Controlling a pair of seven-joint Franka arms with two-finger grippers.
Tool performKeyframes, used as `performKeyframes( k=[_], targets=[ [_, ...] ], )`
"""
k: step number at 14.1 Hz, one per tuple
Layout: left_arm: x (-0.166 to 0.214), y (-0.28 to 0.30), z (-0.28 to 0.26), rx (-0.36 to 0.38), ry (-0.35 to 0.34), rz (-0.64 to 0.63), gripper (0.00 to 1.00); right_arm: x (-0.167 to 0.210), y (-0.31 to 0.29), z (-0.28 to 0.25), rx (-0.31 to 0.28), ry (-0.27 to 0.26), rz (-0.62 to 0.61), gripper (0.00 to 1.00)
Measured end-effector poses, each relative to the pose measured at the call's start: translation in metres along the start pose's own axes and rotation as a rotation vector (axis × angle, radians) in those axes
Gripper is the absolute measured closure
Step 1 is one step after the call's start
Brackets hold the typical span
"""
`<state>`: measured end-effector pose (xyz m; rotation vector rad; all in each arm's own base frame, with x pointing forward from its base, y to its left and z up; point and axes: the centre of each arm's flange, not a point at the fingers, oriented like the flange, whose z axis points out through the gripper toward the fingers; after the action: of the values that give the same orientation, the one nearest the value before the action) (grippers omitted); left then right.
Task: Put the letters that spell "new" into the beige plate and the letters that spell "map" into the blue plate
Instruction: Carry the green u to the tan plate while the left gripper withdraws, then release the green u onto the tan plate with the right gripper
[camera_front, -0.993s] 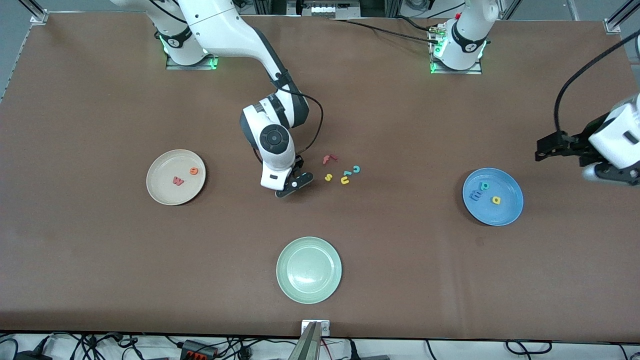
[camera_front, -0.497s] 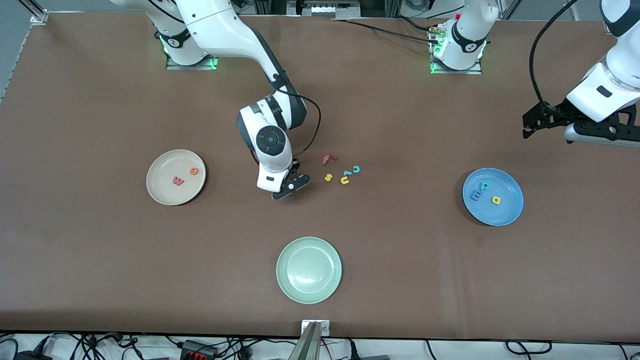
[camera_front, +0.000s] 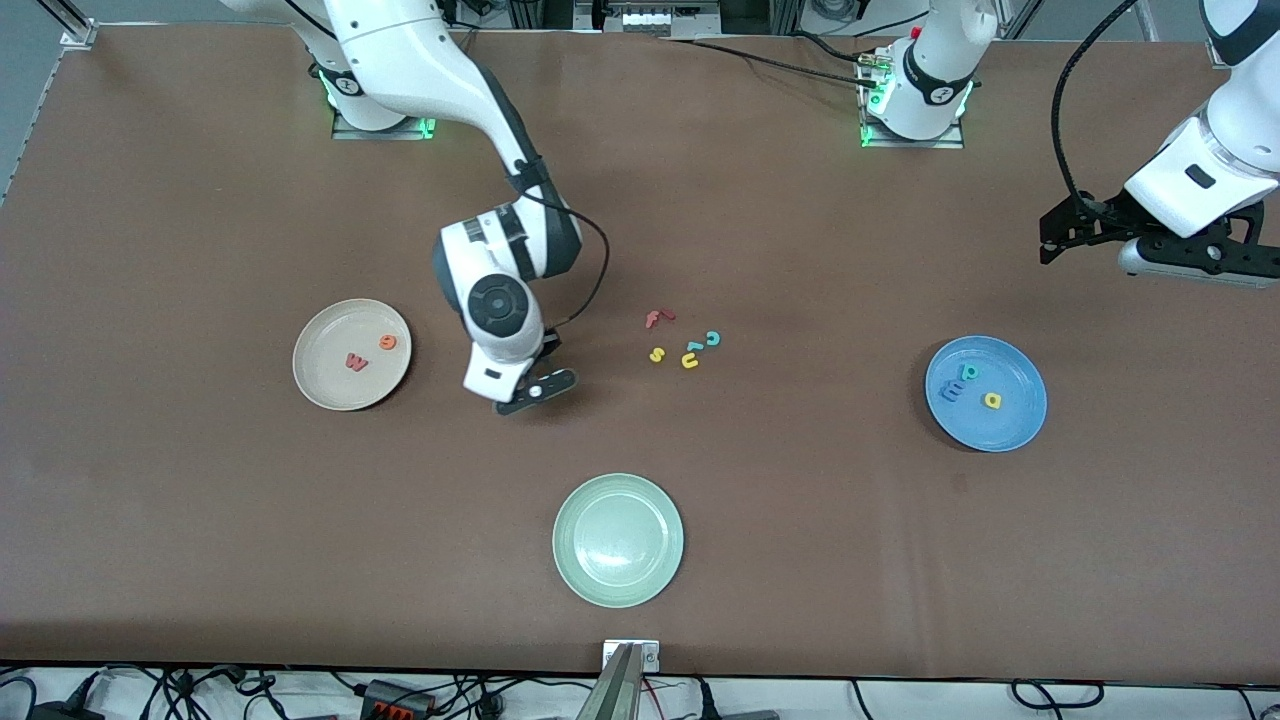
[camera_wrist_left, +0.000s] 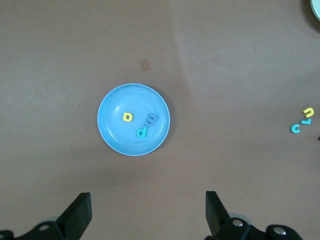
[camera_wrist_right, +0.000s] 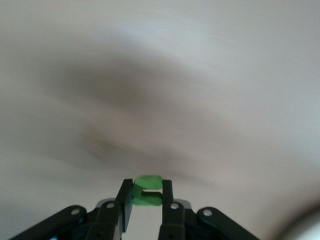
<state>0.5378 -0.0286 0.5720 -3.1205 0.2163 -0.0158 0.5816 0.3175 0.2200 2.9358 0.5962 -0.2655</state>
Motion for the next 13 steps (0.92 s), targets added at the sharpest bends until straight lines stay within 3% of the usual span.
performKeyframes(
  k=[3, 5, 9, 13],
  targets=[
    [0.001, 0.006, 0.000, -0.002, 0.000, 0.010, 0.00, -0.016, 0.082, -0.022, -0.020, -0.086, 0.125, 0.73],
    [0.001, 0.010, -0.001, -0.002, 0.001, 0.017, 0.00, -0.030, 0.119, -0.009, -0.029, -0.126, 0.187, 0.73],
    [0.002, 0.012, -0.001, -0.002, 0.002, 0.022, 0.00, -0.059, 0.154, 0.028, -0.037, -0.213, 0.256, 0.73],
    [0.002, 0.013, 0.000, -0.003, -0.001, 0.022, 0.00, -0.080, 0.175, 0.049, -0.038, -0.262, 0.292, 0.69]
  ],
)
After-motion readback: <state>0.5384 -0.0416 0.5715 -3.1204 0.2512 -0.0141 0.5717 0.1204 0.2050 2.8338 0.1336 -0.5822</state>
